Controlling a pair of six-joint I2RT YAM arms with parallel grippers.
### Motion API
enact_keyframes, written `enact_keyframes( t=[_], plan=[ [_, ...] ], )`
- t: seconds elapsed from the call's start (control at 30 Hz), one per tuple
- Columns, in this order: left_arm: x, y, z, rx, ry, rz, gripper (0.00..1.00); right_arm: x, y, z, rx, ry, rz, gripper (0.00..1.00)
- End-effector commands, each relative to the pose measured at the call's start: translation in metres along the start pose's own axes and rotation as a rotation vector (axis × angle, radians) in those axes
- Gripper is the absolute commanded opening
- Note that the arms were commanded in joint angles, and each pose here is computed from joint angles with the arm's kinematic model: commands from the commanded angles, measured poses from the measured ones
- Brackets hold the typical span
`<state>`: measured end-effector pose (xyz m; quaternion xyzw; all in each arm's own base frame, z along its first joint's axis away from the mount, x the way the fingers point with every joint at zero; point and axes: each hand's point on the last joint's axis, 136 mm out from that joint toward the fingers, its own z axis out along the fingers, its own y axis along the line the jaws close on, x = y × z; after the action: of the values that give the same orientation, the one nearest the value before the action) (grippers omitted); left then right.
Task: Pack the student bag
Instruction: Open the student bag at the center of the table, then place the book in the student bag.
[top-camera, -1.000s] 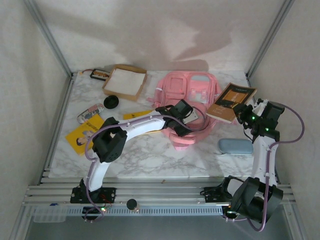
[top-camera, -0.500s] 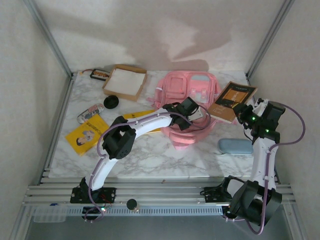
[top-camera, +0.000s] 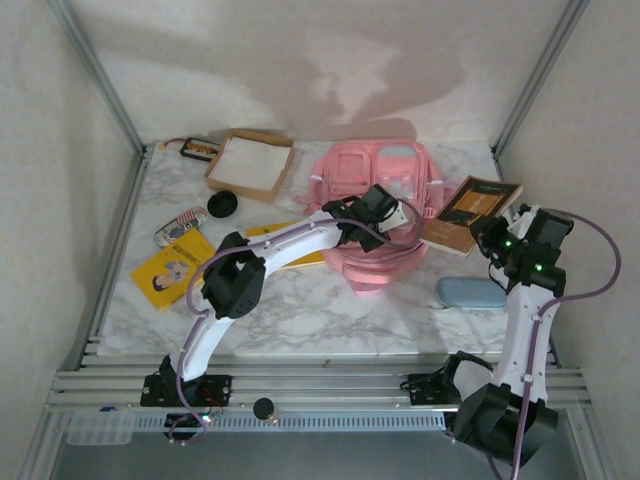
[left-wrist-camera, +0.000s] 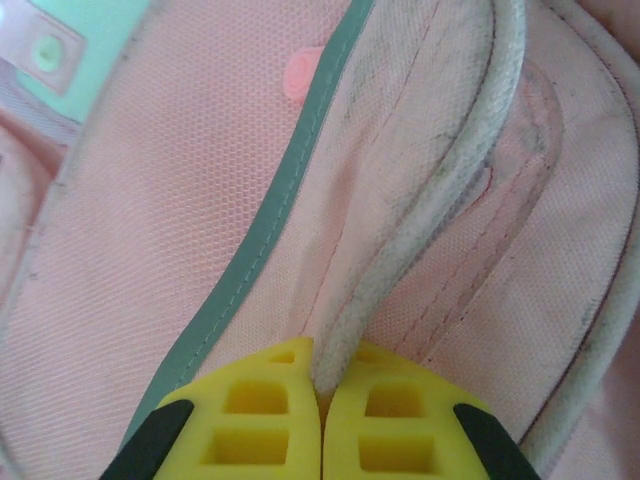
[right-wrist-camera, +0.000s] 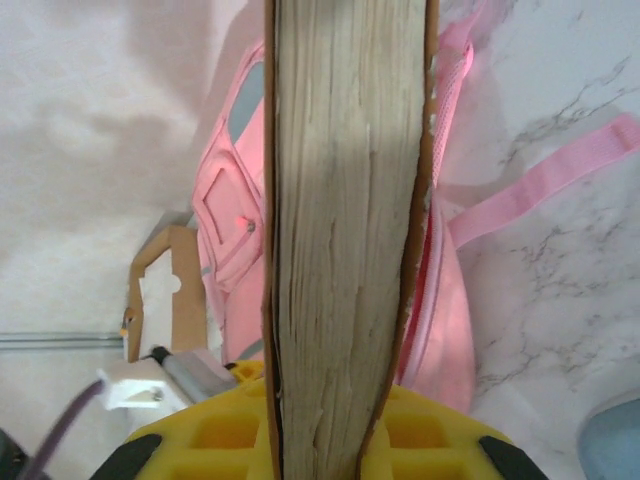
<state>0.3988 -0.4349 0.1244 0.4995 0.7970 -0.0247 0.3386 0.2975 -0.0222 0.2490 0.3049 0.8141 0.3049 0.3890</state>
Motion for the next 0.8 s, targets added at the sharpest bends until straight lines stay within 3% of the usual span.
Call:
enact_keyframes(
  t=[0.0,0.17,0.4,0.77],
  plan=[
    [-0.069,0.069,-0.088,-0.196,-0.219,-0.136,0.0,-0.006,0.014,-0.02,0.002,-0.036,-0.07,0.0],
    [-0.102,0.083,-0.125,-0.199,-0.284,-0.187,0.0,0.01,0.011,-0.028,0.025,-0.001,-0.075,0.0],
    [-0.13,0.103,-0.156,-0.25,-0.397,-0.245,0.0,0.055,0.005,-0.007,-0.094,0.144,-0.019,0.0],
    [-0.128,0.083,-0.151,-0.163,-0.386,-0.266,0.0,0.128,0.047,0.03,-0.357,0.377,-0.033,0.0]
  ],
)
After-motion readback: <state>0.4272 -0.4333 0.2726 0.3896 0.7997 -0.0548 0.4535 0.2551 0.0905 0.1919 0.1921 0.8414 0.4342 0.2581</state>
